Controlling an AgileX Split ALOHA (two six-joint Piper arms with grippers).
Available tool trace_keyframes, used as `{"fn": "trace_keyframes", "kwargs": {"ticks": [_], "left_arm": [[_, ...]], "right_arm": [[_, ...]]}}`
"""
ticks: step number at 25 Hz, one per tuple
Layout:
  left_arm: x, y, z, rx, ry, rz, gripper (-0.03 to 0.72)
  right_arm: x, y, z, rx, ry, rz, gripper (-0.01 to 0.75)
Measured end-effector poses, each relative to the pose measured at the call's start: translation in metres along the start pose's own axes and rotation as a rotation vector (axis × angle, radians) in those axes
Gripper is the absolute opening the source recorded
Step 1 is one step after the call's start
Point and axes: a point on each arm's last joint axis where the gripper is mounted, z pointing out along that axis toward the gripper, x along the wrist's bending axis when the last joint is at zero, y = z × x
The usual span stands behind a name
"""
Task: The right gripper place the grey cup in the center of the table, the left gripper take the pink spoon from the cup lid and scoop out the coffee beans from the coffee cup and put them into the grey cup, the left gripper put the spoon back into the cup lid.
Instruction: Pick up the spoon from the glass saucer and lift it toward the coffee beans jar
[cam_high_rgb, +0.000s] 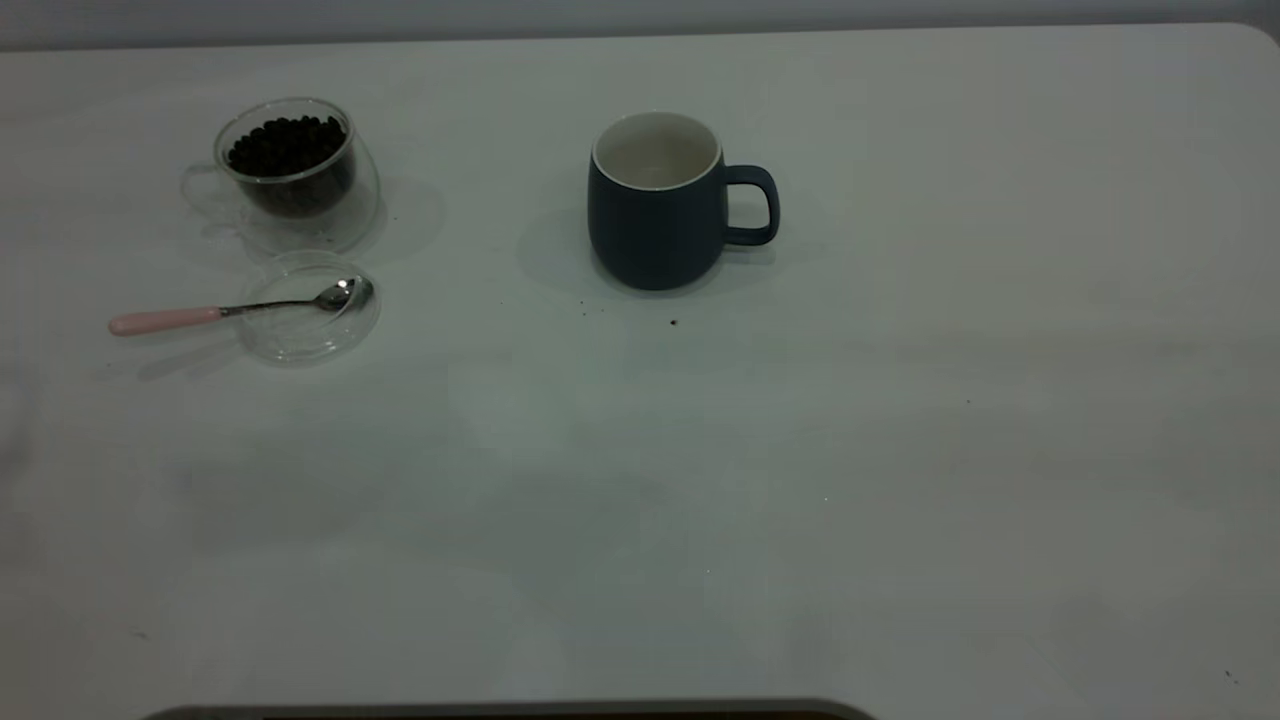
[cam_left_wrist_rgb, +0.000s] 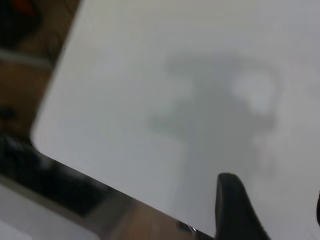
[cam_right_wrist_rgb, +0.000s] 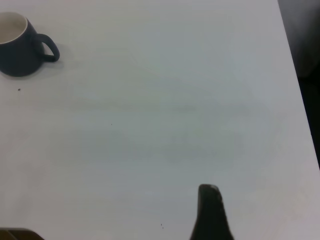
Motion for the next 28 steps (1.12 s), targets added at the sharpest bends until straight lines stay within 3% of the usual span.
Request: {"fn": "trace_keyframes", "kwargs": {"ticks": [4, 7, 14, 19, 23, 28], "left_arm": [[0.016, 0.029, 0.053, 0.171, -0.160, -0.064, 0.447], [0.029, 0.040, 0.094, 0.252, -0.346, -0.097, 0.447], [0.042, 0.023, 0.178, 0.352, -0.713, 0.002, 0.447], [0.027, 0.013, 0.220, 0.298, -0.857, 0.083, 0.445], [0.018, 0.014, 0.237, 0.211, -0.936, 0.033, 0.448], [0.011, 0.017, 0.243, 0.139, -1.003, 0.009, 0.549]], "right_arm": [[0.000, 0.000, 0.000, 0.000, 0.000, 0.000, 0.573], [0.000, 0.000, 0.000, 0.000, 0.000, 0.000, 0.573], [0.000, 0.000, 0.000, 0.000, 0.000, 0.000, 0.573], [0.000, 0.000, 0.000, 0.000, 0.000, 0.000, 0.573], [0.000, 0.000, 0.000, 0.000, 0.000, 0.000, 0.573], [0.000, 0.000, 0.000, 0.000, 0.000, 0.000, 0.573]]}}
